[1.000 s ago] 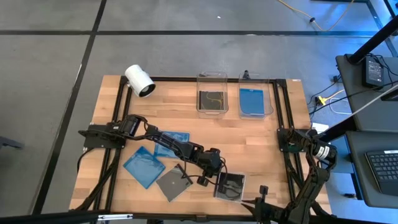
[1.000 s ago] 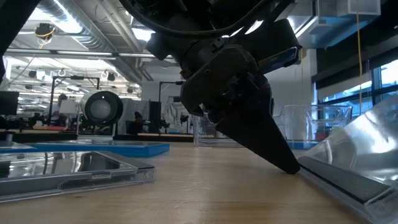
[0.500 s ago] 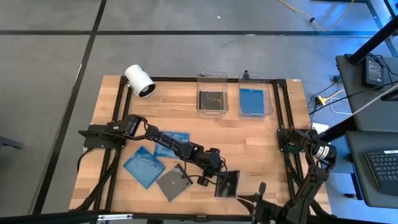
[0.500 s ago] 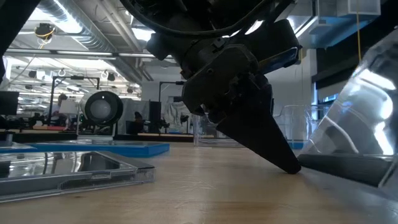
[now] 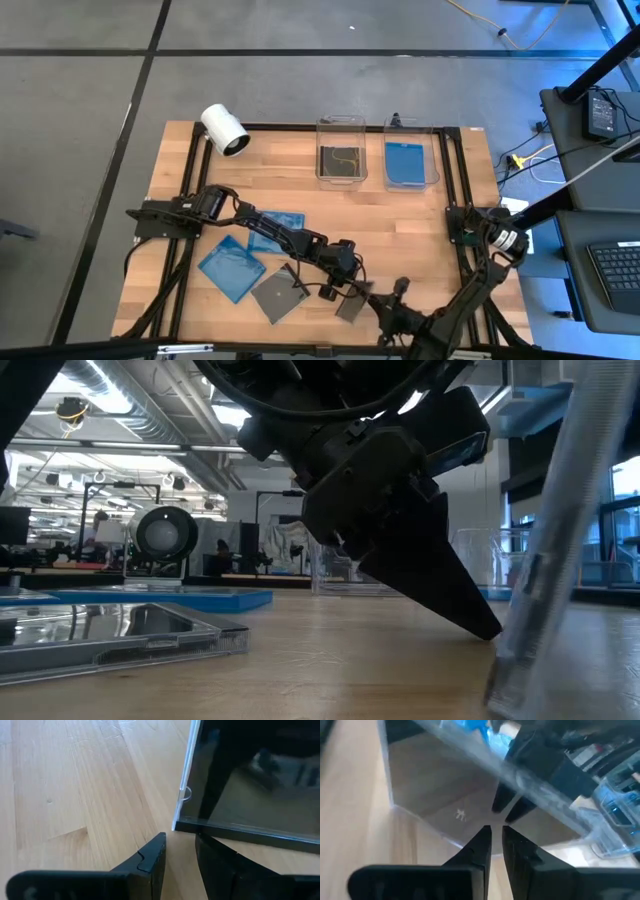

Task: Pick & place jewel cases by type
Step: Put the right black CD case into the left transparent bin

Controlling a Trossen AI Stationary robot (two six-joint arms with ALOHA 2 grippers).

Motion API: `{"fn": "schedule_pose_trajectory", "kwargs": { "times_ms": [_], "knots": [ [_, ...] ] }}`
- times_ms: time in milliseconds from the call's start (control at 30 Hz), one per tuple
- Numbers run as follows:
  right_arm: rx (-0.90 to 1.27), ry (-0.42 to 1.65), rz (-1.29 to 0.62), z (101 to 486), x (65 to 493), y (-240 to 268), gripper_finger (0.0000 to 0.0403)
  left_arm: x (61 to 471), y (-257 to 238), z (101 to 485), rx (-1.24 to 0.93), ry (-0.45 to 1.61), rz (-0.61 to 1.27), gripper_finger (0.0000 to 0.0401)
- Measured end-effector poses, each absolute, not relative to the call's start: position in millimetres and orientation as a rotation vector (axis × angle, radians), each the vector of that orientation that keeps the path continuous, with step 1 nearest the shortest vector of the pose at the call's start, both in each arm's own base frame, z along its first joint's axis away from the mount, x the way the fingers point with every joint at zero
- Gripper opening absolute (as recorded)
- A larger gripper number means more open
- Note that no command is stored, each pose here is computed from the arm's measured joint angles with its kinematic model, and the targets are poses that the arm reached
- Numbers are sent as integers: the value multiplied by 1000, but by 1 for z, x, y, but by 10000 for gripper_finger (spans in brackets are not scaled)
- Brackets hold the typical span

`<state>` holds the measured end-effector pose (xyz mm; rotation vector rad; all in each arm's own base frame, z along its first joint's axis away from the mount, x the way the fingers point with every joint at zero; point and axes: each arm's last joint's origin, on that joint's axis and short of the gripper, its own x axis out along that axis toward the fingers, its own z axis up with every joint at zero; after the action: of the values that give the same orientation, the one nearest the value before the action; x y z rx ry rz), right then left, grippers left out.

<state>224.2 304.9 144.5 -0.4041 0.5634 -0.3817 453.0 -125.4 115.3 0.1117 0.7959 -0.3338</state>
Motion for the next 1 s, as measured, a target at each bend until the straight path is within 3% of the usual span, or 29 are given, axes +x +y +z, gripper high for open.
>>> {"fn": "schedule_pose_trajectory", "kwargs": {
  "times_ms": [1000],
  "knots": [
    [-432,693,-364,144,261,284,51,454,-125,118,139,772,-342,106]
  ]
}}
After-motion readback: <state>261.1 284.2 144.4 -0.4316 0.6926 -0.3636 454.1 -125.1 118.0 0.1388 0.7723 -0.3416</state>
